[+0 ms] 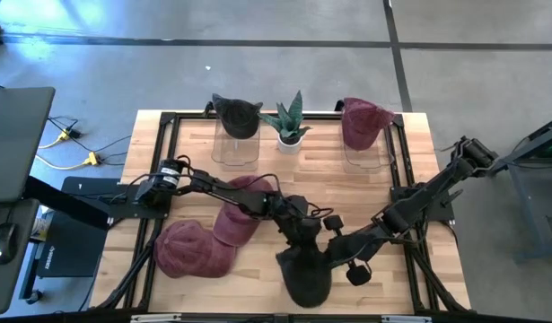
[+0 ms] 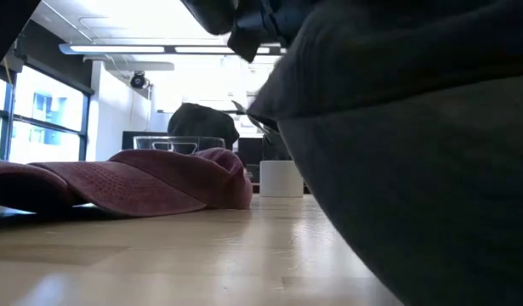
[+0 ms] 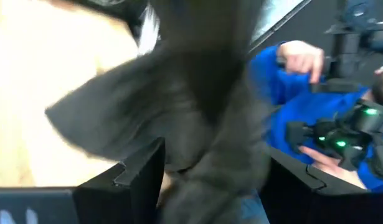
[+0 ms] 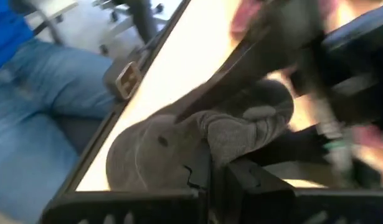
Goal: Pick & Place hat
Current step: Put the black cap into the left transparent bin
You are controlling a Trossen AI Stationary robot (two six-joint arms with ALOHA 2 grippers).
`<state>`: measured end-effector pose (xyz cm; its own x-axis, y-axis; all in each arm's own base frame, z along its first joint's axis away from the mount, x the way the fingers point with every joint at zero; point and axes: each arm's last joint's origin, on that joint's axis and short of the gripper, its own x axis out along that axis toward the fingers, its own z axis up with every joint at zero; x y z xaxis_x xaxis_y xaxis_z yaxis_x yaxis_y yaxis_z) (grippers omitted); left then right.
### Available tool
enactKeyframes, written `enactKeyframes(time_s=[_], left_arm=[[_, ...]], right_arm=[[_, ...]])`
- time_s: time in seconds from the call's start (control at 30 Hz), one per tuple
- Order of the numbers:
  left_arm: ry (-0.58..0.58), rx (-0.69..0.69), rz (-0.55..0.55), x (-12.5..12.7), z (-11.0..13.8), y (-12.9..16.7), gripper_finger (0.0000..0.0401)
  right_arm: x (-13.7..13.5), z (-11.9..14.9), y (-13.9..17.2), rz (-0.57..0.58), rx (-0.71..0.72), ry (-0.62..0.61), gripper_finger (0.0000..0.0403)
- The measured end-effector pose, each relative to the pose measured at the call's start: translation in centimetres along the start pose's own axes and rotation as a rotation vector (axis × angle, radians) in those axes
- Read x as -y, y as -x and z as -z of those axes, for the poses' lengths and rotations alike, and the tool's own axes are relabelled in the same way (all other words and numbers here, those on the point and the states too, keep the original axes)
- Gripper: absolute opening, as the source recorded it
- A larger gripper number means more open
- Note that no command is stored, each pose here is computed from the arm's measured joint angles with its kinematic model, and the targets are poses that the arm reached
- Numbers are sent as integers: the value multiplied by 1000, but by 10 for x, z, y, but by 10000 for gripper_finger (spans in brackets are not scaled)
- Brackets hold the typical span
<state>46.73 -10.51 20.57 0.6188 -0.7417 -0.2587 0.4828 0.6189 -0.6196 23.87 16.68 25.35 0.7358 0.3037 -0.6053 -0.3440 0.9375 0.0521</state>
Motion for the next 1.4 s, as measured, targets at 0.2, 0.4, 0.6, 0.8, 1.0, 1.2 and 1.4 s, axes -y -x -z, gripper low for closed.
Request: enactKeyframes(time_s=[0.2, 0.4, 0.6, 0.8, 1.0, 1.2, 1.4], left_arm=[[-36, 11, 45, 6, -1, -3, 223], [-64, 21, 93, 9, -3, -3, 221], [-38, 14, 155, 12, -5, -3, 181], [-35, 7, 231, 16, -8, -2, 126], [-38, -8, 365, 23, -13, 1, 106], [-48, -6, 387, 23, -15, 3, 105], [-47, -2, 378, 20, -17, 6, 105]], right_arm=[[2, -2, 5, 34, 22, -4, 3], [2, 1, 6, 20, -17, -23, 22], [1, 2, 5, 1, -28, -20, 44], [-2, 3, 6, -6, -32, 0, 87], [-10, 5, 8, -20, -37, 44, 139], [-9, 8, 8, -23, -60, 45, 172], [-9, 17, 9, -21, -154, -3, 181]])
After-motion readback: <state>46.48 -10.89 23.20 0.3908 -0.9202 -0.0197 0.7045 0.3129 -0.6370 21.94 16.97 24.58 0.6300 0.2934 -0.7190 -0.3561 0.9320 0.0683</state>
